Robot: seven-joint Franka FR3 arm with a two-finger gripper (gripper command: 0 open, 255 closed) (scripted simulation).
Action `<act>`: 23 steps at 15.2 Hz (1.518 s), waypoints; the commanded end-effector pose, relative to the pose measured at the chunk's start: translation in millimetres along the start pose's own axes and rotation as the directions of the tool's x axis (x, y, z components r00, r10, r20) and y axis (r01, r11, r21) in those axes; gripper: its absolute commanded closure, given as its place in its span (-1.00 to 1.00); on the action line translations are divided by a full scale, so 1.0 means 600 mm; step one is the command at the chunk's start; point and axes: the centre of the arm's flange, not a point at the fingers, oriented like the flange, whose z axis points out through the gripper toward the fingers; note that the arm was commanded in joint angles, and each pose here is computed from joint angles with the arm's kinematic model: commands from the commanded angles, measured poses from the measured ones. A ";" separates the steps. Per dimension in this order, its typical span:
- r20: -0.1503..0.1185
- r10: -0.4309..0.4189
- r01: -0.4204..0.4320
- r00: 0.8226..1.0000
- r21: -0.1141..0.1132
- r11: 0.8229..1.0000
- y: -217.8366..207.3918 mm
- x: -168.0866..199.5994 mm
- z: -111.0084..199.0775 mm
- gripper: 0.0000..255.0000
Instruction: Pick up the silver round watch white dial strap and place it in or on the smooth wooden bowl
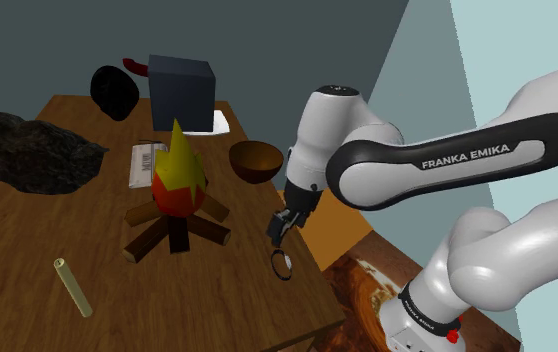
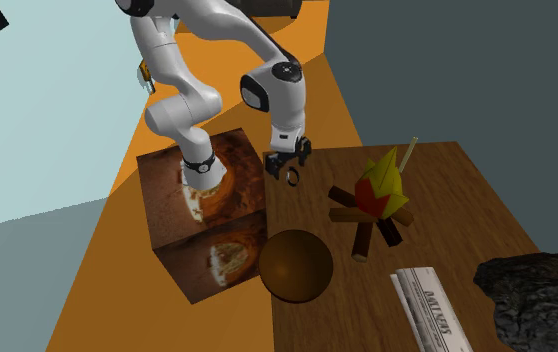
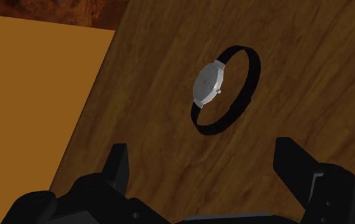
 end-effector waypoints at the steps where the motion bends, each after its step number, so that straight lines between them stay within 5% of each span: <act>1: 0.002 0.000 0.000 1.000 0.002 1.000 -0.007 -0.004 0.022 -1.00; 7: 0.002 0.000 0.000 1.000 0.002 1.000 -0.008 -0.004 0.079 -1.00; 15: 0.002 0.000 0.000 1.000 0.002 1.000 -0.008 -0.004 0.079 -1.00; 16: 0.002 0.000 0.000 1.000 0.002 1.000 -0.008 -0.004 0.079 1.00; 23: 0.002 0.000 0.000 1.000 0.002 1.000 -0.008 -0.004 0.079 1.00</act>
